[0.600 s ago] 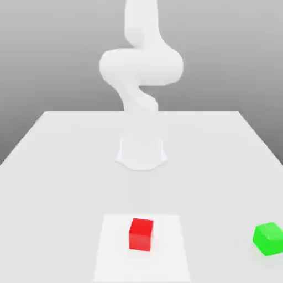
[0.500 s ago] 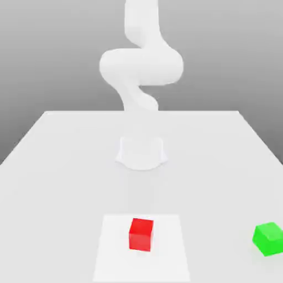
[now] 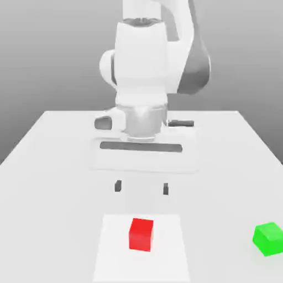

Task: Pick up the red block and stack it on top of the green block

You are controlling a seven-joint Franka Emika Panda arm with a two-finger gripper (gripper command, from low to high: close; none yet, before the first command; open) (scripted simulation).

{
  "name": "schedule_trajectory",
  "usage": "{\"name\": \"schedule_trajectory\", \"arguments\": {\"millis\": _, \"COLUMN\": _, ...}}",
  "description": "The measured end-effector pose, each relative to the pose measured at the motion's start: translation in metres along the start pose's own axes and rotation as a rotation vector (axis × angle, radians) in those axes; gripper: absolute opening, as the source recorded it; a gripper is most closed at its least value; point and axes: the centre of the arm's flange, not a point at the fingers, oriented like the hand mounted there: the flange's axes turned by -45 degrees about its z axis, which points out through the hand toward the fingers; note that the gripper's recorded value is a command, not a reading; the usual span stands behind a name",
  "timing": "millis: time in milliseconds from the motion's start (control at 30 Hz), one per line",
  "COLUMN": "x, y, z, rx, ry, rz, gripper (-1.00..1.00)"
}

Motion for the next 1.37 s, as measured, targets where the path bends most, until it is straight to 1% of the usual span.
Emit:
{"name": "schedule_trajectory", "arguments": {"millis": 67, "x": -0.017, "y": 0.003, "z": 0.034, "rx": -0.011, "ry": -0.057, "rz": 0.012, "gripper": 0.0}}
{"name": "schedule_trajectory", "arguments": {"millis": 100, "x": -0.021, "y": 0.004, "z": 0.047, "rx": -0.014, "ry": -0.068, "rz": 0.014, "gripper": 0.0}}
{"name": "schedule_trajectory", "arguments": {"millis": 267, "x": -0.029, "y": 0.005, "z": 0.101, "rx": -0.015, "ry": -0.079, "rz": 0.016, "gripper": 0.0}}
{"name": "schedule_trajectory", "arguments": {"millis": 300, "x": -0.03, "y": 0.005, "z": 0.107, "rx": -0.016, "ry": -0.079, "rz": 0.016, "gripper": -1.0}}
{"name": "schedule_trajectory", "arguments": {"millis": 533, "x": -0.03, "y": 0.005, "z": 0.106, "rx": -0.016, "ry": -0.079, "rz": 0.016, "gripper": -1.0}}
{"name": "schedule_trajectory", "arguments": {"millis": 733, "x": -0.025, "y": 0.003, "z": 0.051, "rx": -0.016, "ry": -0.079, "rz": 0.011, "gripper": -1.0}}
{"name": "schedule_trajectory", "arguments": {"millis": 933, "x": -0.025, "y": -0.15, "z": 0.03, "rx": -0.001, "ry": -0.084, "rz": -0.526, "gripper": -1.0}}
{"name": "schedule_trajectory", "arguments": {"millis": 1100, "x": -0.062, "y": -0.271, "z": 0.016, "rx": 0.022, "ry": -0.082, "rz": -0.948, "gripper": -1.0}}
{"name": "schedule_trajectory", "arguments": {"millis": 1233, "x": -0.076, "y": -0.292, "z": 0.059, "rx": 0.027, "ry": -0.08, "rz": -1.023, "gripper": -1.0}}
{"name": "schedule_trajectory", "arguments": {"millis": 1267, "x": -0.077, "y": -0.293, "z": 0.068, "rx": 0.027, "ry": -0.08, "rz": -1.026, "gripper": 1.0}}
{"name": "schedule_trajectory", "arguments": {"millis": 1367, "x": -0.077, "y": -0.293, "z": 0.068, "rx": 0.027, "ry": -0.08, "rz": -1.026, "gripper": 1.0}}
